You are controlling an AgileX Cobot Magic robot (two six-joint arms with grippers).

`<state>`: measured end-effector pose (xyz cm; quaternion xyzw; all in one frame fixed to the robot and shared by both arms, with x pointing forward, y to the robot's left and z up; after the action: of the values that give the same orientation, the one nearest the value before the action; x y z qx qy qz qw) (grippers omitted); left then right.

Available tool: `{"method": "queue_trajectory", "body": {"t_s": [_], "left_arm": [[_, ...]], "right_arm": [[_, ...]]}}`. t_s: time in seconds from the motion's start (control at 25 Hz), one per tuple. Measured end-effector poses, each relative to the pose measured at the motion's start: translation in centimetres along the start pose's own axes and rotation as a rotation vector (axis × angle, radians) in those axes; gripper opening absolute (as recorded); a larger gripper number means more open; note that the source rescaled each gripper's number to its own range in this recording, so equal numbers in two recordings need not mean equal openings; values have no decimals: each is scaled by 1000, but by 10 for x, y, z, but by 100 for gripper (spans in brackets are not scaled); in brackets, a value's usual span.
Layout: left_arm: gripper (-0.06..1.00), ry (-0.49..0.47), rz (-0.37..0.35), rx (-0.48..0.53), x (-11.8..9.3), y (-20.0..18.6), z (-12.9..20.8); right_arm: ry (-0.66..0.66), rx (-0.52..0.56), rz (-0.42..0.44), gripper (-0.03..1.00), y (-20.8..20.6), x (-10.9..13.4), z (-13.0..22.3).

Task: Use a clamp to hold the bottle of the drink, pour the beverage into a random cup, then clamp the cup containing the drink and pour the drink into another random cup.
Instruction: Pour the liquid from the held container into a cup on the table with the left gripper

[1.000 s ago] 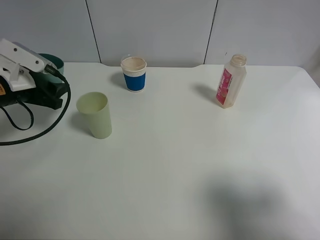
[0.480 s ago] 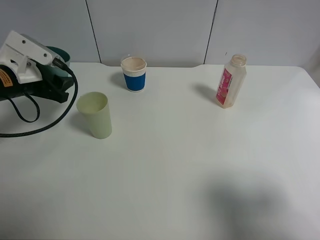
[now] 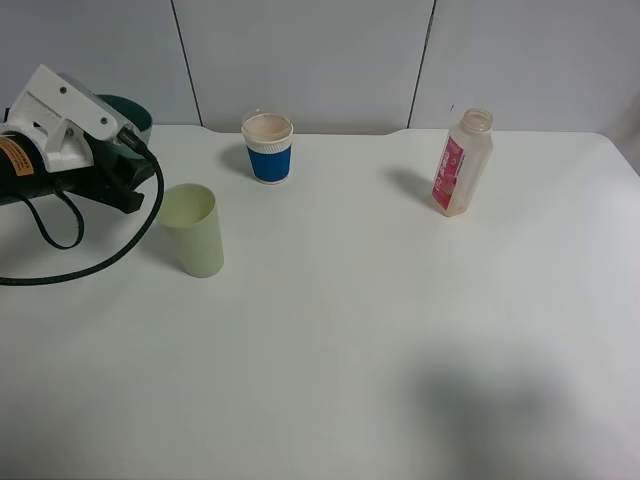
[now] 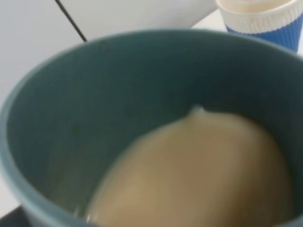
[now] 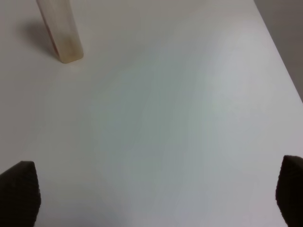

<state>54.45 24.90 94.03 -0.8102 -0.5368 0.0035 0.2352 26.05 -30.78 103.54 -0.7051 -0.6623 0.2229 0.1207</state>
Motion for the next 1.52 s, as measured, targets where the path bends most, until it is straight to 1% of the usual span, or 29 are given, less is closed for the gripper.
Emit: {"method": "queue_trajectory", "body": {"t_s": [0.2, 0.56, 0.76, 0.88, 1.08, 1.4, 1.48, 1.52], "left_arm": [[1, 26, 11, 1, -1, 0, 0], [1, 108, 41, -10, -5, 0, -1], [1, 115, 50, -27, -8, -4, 3], [1, 109, 28, -25, -1, -7, 7], [1, 114, 23, -38, 0, -8, 5], [1, 146, 40, -49, -2, -9, 3], [1, 158, 46, -51, -3, -9, 2], [1, 184, 48, -55, -3, -10, 2]], "right_arm": [[0, 0, 0, 100, 0, 0, 0], [0, 0, 0, 100, 0, 0, 0], [0, 0, 0, 100, 0, 0, 0], [0, 0, 0, 100, 0, 0, 0], [0, 0, 0, 100, 0, 0, 0], [0, 0, 0, 100, 0, 0, 0], [0, 0, 0, 100, 0, 0, 0], [0, 0, 0, 100, 0, 0, 0]]}}
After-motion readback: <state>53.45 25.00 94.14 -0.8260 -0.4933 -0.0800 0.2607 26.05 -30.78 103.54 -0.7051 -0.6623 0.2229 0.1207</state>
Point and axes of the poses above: a point on each arm's last joint axis where the gripper is mounted, y pointing out along that axis toward the gripper, x along the wrist's bending axis when the last joint is at zero, z = x × y, the point moved 3 cm from there along y, pointing out along that axis toward the gripper, and after that the axes turned 6 degrees about -y, right-handed, at the moved point
